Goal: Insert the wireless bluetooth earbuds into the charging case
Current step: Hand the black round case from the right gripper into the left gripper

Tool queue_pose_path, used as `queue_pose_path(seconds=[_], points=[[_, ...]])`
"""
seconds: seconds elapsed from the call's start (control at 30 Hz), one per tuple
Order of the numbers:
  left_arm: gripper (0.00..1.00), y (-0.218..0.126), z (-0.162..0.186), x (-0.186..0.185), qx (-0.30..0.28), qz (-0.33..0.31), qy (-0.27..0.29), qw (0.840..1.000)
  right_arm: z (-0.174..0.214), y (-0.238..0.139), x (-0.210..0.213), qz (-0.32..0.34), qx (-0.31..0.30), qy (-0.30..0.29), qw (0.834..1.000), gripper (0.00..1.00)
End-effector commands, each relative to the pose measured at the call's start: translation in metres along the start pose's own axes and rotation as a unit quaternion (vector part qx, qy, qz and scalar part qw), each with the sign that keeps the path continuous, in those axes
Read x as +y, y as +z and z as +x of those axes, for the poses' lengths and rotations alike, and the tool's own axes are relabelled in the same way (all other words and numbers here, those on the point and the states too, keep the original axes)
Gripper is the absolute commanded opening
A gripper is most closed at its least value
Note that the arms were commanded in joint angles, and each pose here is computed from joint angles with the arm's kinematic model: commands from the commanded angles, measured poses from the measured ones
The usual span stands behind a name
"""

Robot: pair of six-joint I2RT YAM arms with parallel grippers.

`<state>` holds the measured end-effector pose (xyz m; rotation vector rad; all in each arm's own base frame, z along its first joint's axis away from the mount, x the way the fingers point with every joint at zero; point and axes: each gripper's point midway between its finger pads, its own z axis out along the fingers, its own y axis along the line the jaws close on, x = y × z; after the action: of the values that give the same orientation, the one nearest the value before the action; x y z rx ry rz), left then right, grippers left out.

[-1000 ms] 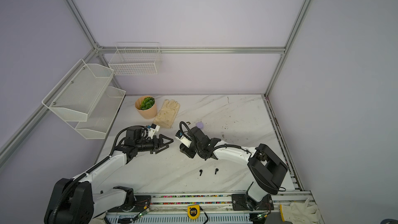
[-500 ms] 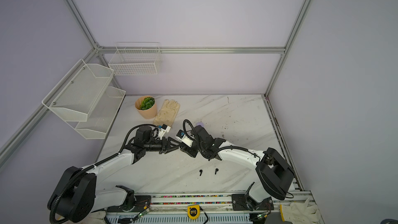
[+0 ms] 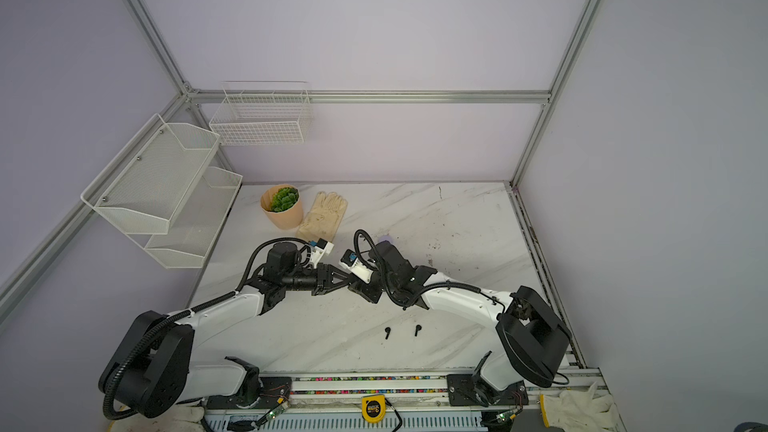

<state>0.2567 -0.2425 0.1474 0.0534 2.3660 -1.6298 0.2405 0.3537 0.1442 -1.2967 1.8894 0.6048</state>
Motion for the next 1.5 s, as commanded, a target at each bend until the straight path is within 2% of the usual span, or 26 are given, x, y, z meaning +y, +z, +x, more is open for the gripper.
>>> queue_pose_path(seconds=[0.0,0.53,0.7,0.97,1.47], points=[[0.30,0.001,0.004,-0.006,0.003,0.020,0.015,1.000,-0.018,-0.007,-0.003,0.005,-0.029,-0.013,0.999,0.37],[0.17,0.002,0.003,-0.012,0.001,0.032,0.023,0.999,-0.019,-0.003,-0.005,0.008,-0.029,-0.010,0.999,0.36],[0.17,0.002,0.001,-0.015,0.000,0.038,0.030,0.999,-0.020,-0.003,-0.005,0.008,-0.032,-0.010,0.999,0.36],[0.28,0.004,0.000,-0.019,0.002,0.051,0.032,0.998,-0.020,-0.003,-0.004,0.006,-0.033,-0.007,0.999,0.36],[0.15,0.000,0.000,-0.025,-0.011,0.058,0.047,0.997,-0.023,-0.003,-0.005,0.006,-0.037,-0.002,0.999,0.36]])
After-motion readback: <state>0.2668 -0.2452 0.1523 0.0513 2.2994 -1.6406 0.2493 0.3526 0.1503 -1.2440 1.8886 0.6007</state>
